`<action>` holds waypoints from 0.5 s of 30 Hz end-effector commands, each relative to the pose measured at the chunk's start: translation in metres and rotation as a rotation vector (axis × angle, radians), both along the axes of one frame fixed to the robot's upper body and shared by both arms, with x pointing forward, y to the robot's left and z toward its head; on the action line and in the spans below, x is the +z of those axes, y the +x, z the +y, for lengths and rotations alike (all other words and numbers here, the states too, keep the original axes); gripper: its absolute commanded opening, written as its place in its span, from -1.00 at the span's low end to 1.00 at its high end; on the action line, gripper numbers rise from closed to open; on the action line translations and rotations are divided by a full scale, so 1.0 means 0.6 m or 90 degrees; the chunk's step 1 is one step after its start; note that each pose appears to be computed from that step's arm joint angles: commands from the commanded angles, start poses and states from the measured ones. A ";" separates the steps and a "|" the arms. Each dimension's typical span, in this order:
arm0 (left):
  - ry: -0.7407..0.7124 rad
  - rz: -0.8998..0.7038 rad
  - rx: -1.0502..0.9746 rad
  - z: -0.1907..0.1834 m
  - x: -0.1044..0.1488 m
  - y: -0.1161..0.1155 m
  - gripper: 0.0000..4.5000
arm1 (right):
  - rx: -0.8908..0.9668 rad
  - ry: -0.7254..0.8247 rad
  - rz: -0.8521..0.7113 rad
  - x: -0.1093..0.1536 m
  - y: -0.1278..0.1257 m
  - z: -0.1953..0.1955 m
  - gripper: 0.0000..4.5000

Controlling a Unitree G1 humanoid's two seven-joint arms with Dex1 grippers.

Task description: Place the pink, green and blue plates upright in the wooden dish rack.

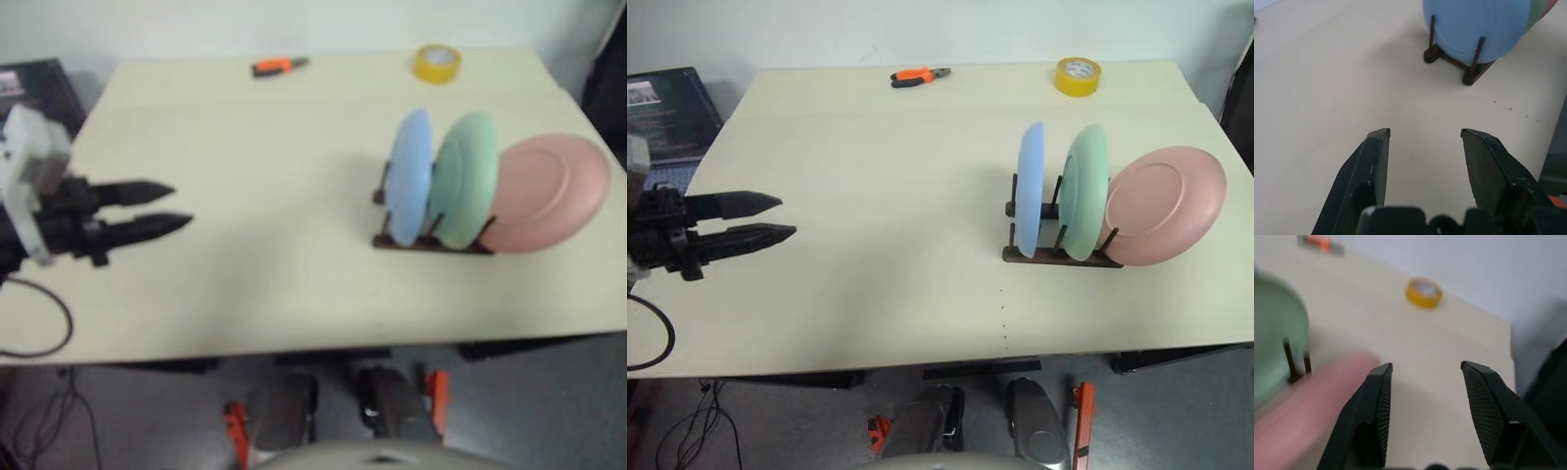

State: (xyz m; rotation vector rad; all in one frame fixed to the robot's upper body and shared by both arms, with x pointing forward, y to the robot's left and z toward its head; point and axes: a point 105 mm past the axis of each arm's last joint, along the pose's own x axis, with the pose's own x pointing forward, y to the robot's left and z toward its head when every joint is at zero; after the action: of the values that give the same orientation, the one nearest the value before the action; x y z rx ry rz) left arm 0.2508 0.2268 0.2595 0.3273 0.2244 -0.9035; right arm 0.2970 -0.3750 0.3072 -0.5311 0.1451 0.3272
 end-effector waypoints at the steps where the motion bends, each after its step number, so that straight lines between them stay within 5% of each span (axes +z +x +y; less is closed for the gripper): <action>1: 0.000 -0.026 -0.031 -0.012 0.014 0.012 0.13 | -0.010 -0.104 0.038 0.006 -0.008 0.012 0.07; 9: -0.021 -0.022 -0.068 -0.041 -0.006 0.021 0.13 | 0.035 -0.179 0.176 -0.076 0.004 0.030 0.07; 15: -0.028 -0.020 -0.071 -0.045 -0.009 0.019 0.13 | 0.096 -0.166 0.148 -0.092 0.040 0.076 0.07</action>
State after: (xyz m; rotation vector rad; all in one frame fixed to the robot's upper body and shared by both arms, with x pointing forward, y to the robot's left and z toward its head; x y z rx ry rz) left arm 0.2653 0.2019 0.2443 0.2906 0.2045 -1.0098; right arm 0.3172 -0.3350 0.2341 -0.7161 0.4446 0.5304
